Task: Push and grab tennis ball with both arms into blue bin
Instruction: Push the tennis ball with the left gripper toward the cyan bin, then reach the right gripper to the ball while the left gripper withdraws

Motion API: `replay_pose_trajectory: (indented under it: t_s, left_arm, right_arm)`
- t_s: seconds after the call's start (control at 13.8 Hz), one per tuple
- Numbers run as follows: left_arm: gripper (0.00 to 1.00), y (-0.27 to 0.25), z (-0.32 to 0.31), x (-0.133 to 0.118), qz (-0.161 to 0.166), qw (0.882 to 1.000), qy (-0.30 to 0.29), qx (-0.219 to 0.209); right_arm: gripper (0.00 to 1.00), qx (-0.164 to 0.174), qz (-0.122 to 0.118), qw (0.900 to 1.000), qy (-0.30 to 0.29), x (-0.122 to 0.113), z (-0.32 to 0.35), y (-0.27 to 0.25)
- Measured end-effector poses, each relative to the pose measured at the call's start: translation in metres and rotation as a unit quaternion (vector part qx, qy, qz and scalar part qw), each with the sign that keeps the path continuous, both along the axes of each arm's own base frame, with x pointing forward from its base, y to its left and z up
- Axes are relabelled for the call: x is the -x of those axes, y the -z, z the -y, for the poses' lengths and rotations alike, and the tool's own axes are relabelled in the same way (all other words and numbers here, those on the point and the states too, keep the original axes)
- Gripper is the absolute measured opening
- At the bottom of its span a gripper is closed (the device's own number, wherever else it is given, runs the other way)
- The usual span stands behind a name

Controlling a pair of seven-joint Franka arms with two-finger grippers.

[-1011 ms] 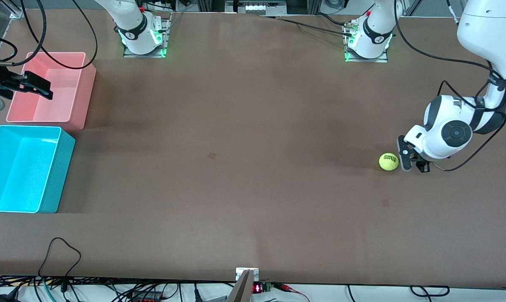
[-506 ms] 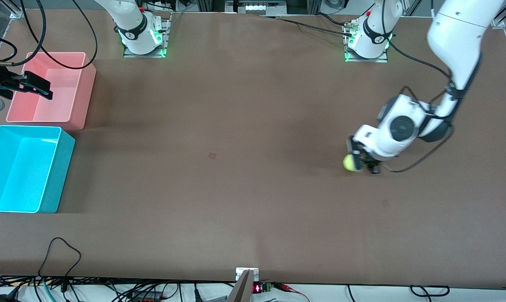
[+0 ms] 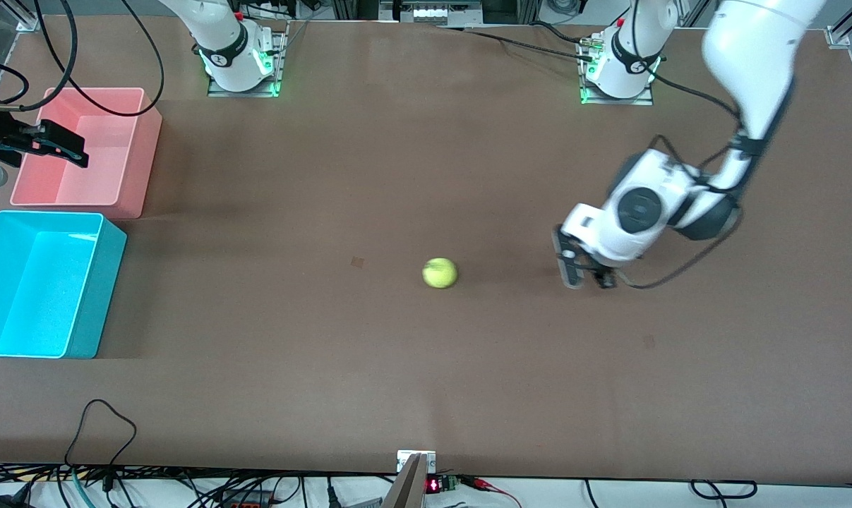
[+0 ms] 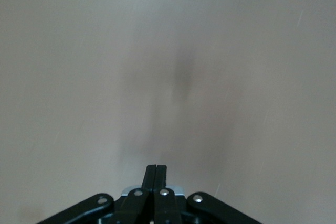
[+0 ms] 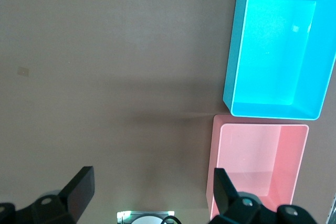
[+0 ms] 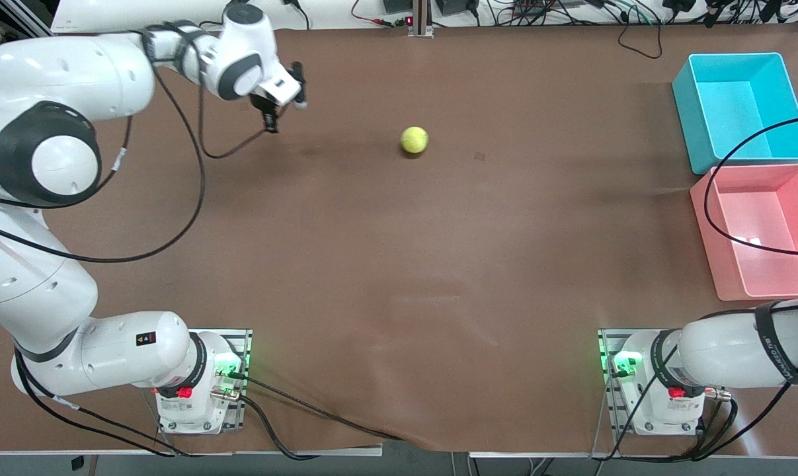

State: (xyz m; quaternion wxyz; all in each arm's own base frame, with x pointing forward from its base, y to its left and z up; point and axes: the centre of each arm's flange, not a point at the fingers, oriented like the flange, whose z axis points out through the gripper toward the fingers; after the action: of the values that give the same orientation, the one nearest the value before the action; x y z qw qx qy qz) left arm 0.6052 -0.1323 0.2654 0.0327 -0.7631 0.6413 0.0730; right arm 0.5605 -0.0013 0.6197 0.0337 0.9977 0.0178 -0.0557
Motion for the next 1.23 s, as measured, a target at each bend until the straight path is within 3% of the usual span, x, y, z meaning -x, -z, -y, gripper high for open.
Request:
replay_pose_trajectory:
  t_s: [0.22, 0.58, 0.94, 1.23]
  left_arm:
    - [0.01, -0.038, -0.063, -0.027, -0.021, 1.0, 0.011, -0.017]
    - [0.01, -0.095, -0.087, -0.036, -0.066, 0.995, -0.056, -0.057]
    - [0.03, -0.164, -0.096, -0.036, -0.056, 0.983, -0.153, -0.089]
    - [0.42, -0.207, -0.108, -0.035, -0.055, 0.968, -0.222, -0.106]
  right_arm:
    - [1.0, 0.0, 0.0, 1.0, 0.0, 0.0, 0.0, 0.0]
    - [1.0, 0.0, 0.0, 1.0, 0.0, 0.0, 0.0, 0.0]
    - [1.0, 0.0, 0.003, 1.0, -0.007, -0.001, -0.007, -0.001]
    - [1.0, 0.0, 0.004, 1.0, -0.008, -0.001, -0.008, -0.001]
